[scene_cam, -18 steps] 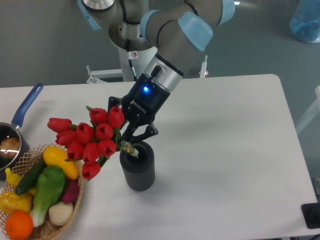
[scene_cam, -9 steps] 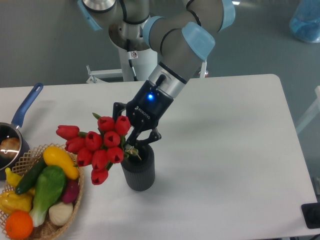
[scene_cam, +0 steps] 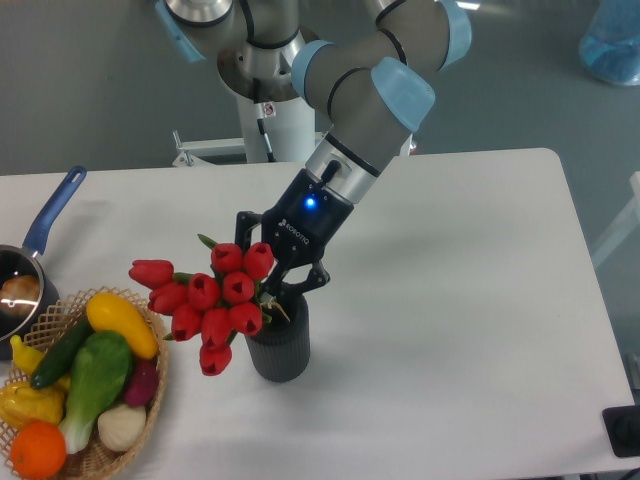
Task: Insert the flowers into the vase
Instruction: 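Tilt the tulip bunch upright while pushing stems deeper into the vase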
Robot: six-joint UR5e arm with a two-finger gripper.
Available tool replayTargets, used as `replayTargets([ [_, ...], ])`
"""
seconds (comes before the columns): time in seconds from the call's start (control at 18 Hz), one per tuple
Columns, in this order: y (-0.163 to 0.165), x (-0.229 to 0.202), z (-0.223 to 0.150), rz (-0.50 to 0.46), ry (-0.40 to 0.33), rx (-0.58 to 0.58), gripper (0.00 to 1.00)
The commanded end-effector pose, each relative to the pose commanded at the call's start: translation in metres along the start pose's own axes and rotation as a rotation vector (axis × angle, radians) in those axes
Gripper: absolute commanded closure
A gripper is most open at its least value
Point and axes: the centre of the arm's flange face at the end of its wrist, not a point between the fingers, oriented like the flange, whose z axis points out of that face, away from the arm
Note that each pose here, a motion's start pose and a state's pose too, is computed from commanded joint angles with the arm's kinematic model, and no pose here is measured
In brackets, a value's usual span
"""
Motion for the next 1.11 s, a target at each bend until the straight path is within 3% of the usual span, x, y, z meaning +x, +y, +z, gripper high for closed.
replayTargets([
  [1.11, 0.030, -0.019, 0.016, -0.068, 0.036, 0.000, 1.00],
])
